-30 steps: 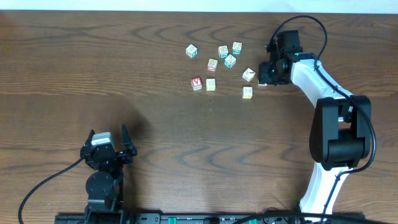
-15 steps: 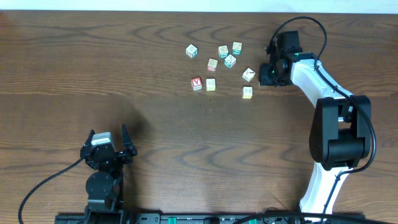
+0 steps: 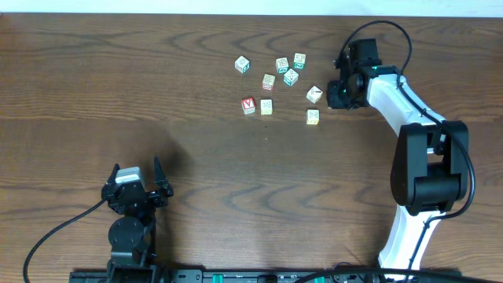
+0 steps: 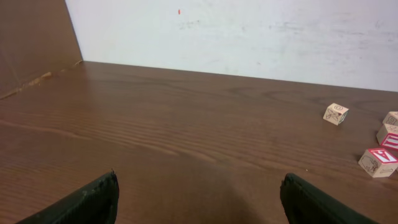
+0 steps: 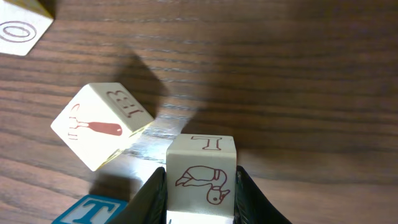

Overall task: Lift 5 blocks
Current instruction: 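Lift the held block with the right gripper and swing it right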

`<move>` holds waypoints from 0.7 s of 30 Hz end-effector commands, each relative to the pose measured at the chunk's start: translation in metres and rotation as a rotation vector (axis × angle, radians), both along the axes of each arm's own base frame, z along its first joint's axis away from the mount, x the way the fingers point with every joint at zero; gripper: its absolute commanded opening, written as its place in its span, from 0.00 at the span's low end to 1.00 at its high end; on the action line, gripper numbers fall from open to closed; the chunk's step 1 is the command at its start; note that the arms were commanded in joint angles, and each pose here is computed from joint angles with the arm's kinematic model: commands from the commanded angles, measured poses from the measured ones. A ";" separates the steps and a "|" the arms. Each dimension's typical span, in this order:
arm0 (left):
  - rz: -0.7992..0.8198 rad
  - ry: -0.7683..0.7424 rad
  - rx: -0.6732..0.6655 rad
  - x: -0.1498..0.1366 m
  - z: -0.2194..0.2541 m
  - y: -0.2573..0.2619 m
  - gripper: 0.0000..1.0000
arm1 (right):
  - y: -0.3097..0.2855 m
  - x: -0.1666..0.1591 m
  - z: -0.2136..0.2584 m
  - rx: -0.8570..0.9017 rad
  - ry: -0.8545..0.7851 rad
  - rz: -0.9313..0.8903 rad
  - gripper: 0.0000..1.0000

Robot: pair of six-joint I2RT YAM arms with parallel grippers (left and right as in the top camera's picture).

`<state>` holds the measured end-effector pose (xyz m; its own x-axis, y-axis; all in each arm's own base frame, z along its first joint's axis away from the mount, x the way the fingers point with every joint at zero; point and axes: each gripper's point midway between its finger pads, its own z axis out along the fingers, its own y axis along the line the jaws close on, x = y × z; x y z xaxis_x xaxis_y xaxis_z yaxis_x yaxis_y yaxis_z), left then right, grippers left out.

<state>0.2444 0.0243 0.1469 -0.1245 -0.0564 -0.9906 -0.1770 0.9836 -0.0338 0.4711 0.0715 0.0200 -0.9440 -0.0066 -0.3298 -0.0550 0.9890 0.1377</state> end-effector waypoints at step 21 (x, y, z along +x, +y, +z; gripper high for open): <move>0.014 0.059 0.012 -0.002 -0.018 0.003 0.83 | 0.036 -0.097 0.154 -0.026 0.034 0.043 0.01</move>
